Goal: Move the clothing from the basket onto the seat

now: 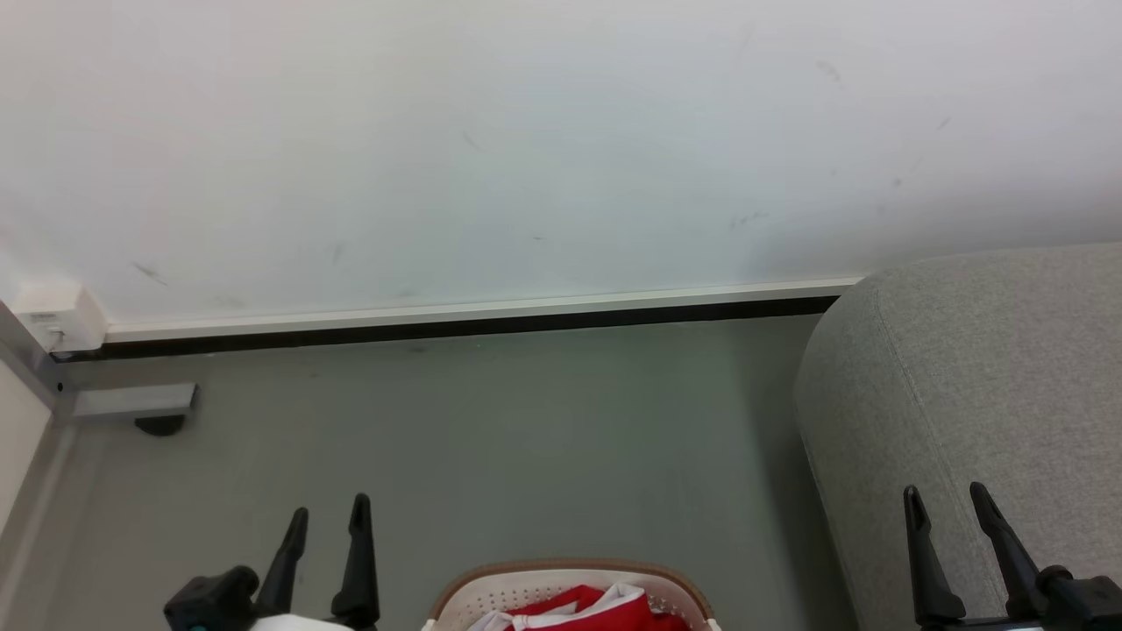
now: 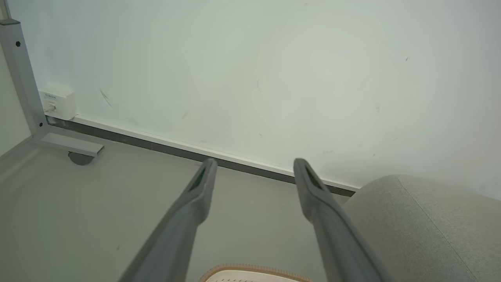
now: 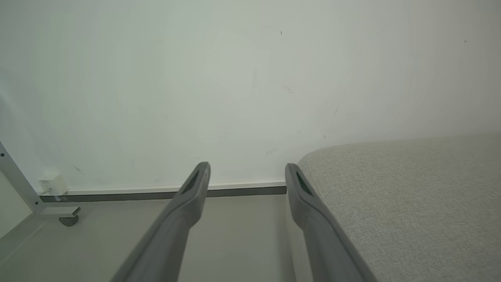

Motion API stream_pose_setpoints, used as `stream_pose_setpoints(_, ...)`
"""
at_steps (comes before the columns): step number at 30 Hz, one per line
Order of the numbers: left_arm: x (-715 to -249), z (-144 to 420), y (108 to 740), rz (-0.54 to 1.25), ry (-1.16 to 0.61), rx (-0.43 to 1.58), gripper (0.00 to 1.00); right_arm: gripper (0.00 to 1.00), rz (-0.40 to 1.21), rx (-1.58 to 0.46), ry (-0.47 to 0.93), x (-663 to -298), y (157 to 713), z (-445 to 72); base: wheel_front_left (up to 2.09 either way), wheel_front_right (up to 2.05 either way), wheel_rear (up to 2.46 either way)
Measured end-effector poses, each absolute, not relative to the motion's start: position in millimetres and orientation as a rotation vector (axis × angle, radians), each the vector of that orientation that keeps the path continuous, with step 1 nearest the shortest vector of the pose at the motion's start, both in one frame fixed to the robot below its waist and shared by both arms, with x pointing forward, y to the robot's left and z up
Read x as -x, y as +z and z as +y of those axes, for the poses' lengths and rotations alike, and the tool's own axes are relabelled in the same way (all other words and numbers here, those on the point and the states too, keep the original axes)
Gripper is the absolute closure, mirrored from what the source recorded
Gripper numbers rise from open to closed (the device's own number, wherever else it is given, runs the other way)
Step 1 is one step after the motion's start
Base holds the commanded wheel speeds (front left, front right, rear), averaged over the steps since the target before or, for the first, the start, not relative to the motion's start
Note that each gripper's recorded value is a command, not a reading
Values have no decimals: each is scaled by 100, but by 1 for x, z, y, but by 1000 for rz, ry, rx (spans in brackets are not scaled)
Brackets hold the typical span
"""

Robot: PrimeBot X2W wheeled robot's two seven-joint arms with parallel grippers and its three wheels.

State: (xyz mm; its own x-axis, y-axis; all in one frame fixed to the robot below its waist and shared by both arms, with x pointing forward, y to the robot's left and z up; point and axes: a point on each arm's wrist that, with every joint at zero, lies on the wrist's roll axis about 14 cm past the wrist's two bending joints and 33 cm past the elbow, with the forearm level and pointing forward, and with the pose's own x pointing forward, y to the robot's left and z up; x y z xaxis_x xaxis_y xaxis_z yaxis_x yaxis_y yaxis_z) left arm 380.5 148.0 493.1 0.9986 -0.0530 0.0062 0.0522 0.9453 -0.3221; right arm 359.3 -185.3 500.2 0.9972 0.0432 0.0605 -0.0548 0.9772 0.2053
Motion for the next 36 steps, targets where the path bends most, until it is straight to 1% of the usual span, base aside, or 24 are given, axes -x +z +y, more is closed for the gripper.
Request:
stream_pose_setpoints(27, -377, 135, 488, -12, -113, 165, 0, 0, -18, -92, 20, -352, 486, -192, 0, 0, 0)
stream_pose_setpoints(36, -376, 136, 487, -11, -115, 162, 0, 0, -19, -97, 18, -351, 486, -192, 0, 0, 0)
